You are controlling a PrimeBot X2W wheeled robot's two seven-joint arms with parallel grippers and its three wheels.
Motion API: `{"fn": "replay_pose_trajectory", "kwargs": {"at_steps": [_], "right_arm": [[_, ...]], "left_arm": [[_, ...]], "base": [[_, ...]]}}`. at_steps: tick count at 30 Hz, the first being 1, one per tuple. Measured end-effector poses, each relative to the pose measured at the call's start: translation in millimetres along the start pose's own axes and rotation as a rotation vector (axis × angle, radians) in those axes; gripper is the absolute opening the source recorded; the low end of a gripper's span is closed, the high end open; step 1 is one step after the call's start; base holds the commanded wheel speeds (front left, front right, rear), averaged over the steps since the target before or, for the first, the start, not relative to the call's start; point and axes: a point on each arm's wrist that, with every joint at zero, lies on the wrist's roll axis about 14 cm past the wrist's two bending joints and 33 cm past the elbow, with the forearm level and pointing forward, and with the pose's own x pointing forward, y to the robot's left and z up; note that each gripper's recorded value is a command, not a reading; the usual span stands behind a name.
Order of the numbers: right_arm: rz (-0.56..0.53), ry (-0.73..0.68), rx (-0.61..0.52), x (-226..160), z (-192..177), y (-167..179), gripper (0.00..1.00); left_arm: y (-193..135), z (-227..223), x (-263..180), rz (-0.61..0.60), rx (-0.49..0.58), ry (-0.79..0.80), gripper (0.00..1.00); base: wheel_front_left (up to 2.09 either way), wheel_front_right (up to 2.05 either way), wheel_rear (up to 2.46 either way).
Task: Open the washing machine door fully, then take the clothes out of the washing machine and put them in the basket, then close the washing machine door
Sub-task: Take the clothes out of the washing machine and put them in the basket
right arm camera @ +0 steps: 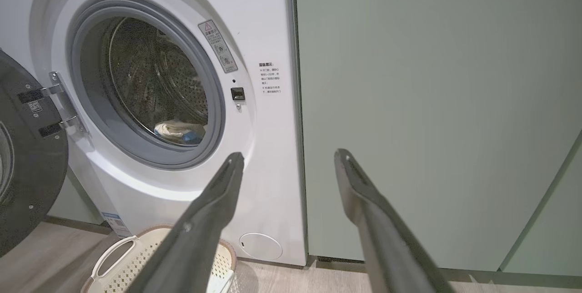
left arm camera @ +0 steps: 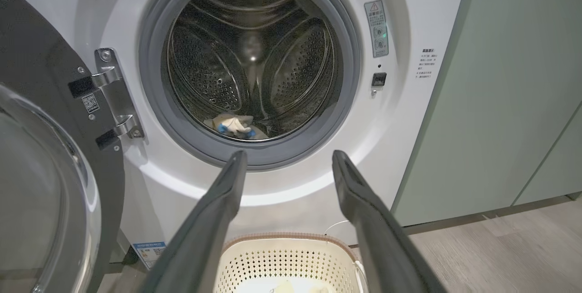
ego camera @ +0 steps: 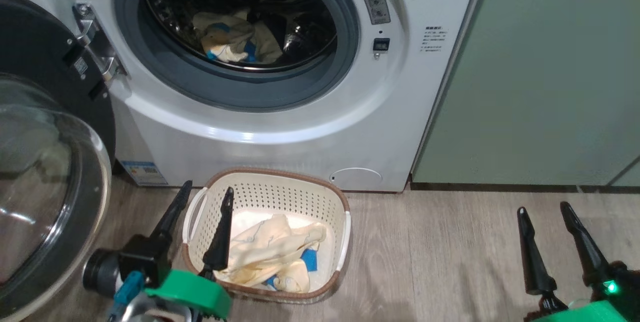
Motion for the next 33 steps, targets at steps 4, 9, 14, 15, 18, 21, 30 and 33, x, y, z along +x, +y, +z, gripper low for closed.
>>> {"fn": "replay_pose_trajectory", "kwargs": {"at_steps": [4,9,14,15,18,21,30,33], "right_arm": [[0.005,0.011,0.003,3,-4,1,1.00],[0.008,0.029,0.006,9,-10,1,1.00],[0.012,0.037,0.006,24,-15,0,1.00],[0.014,0.040,0.007,26,-17,0,1.00],[0.018,0.047,0.010,36,-21,0,1.00],[0.029,0.053,0.014,49,-27,1,1.00],[0.018,0.099,0.034,73,-54,-2,1.00],[0.003,0.108,0.035,80,-61,-7,1.00]], "left_arm": [[-5,-9,2,-0.027,0.004,0.026,1.00],[-9,-22,17,-0.054,0.013,0.059,1.00],[-15,-48,44,-0.086,0.016,0.128,1.00],[-17,-54,49,-0.100,0.018,0.144,1.00],[-24,-70,68,-0.126,0.018,0.183,1.00],[-26,-84,93,-0.136,0.031,0.212,1.00],[-37,-130,163,-0.204,0.080,0.339,1.00],[-42,-135,192,-0.228,0.119,0.351,1.00]], "base": [[0.00,0.00,0.00],[0.00,0.00,0.00],[0.00,0.00,0.00],[0.00,0.00,0.00],[0.00,0.00,0.00],[0.00,0.00,0.00],[0.00,0.00,0.00],[0.00,0.00,0.00]]}}
